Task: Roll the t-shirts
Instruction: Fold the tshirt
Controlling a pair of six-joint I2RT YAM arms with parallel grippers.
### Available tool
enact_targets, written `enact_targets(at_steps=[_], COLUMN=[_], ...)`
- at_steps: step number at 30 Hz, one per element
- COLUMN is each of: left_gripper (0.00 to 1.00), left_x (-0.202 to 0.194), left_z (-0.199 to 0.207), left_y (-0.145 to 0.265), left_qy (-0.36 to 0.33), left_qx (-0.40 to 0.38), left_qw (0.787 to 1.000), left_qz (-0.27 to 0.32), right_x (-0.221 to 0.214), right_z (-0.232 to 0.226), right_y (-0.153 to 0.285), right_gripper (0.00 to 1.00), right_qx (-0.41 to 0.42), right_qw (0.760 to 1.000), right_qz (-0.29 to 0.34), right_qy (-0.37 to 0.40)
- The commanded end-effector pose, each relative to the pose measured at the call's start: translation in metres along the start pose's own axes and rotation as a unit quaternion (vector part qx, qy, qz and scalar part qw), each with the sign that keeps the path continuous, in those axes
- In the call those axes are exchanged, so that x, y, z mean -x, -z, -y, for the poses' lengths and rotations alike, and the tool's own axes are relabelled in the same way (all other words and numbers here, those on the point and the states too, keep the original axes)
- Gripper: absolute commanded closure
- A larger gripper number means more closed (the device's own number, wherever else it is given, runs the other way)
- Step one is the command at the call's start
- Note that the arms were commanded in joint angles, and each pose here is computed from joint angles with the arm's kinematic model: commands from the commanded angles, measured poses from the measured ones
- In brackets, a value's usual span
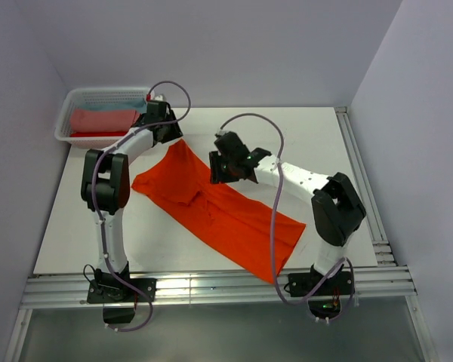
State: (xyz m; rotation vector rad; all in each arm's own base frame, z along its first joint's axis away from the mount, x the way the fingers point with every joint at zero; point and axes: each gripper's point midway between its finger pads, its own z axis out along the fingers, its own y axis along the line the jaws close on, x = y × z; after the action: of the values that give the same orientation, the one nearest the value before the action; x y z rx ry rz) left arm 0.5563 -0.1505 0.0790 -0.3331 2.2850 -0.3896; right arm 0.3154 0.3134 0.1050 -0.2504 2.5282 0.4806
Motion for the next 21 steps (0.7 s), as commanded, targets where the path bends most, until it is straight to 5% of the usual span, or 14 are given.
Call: enact_targets(at_steps=[1, 7, 11, 14, 16, 21], left_gripper=[0.53, 0.51, 0.50, 0.40, 0.19, 0.16], left_x=[0.055, 0.052, -0.007, -0.034, -0.036, -0.064], left_z=[0.018, 0.019, -0.003, -0.023, -0.029, -0.050], left_y=[0.058, 0.117, 0.142, 0.164, 0.182, 0.193], left_qy=[-0.002, 0.012, 0.066, 0.097, 0.108, 0.126], left_qx=[-0.016, -0.035, -0.041, -0.032, -0.032, -0.022], left_qw=[0.997, 0.995, 0.994, 0.991, 0.988, 0.987], left_qz=[0.074, 0.096, 0.079, 0.091, 0.108, 0.093], right_x=[0.053, 0.111, 0.132, 0.142, 0.142, 0.143], right_z=[-0.021, -0.008, -0.014, -0.017, -0.021, -0.018], right_y=[-0.005, -0.045, -0.075, -0.096, -0.106, -0.117], right_gripper=[0.47, 0.44, 0.44, 0.42, 0.39, 0.38], right_qx=[0.104, 0.125, 0.141, 0.150, 0.169, 0.174], right_qw=[0.993, 0.991, 0.989, 0.988, 0.985, 0.984], right_qz=[0.038, 0.041, 0.039, 0.038, 0.028, 0.023], right_qy=[0.027, 0.033, 0.035, 0.024, 0.008, -0.012])
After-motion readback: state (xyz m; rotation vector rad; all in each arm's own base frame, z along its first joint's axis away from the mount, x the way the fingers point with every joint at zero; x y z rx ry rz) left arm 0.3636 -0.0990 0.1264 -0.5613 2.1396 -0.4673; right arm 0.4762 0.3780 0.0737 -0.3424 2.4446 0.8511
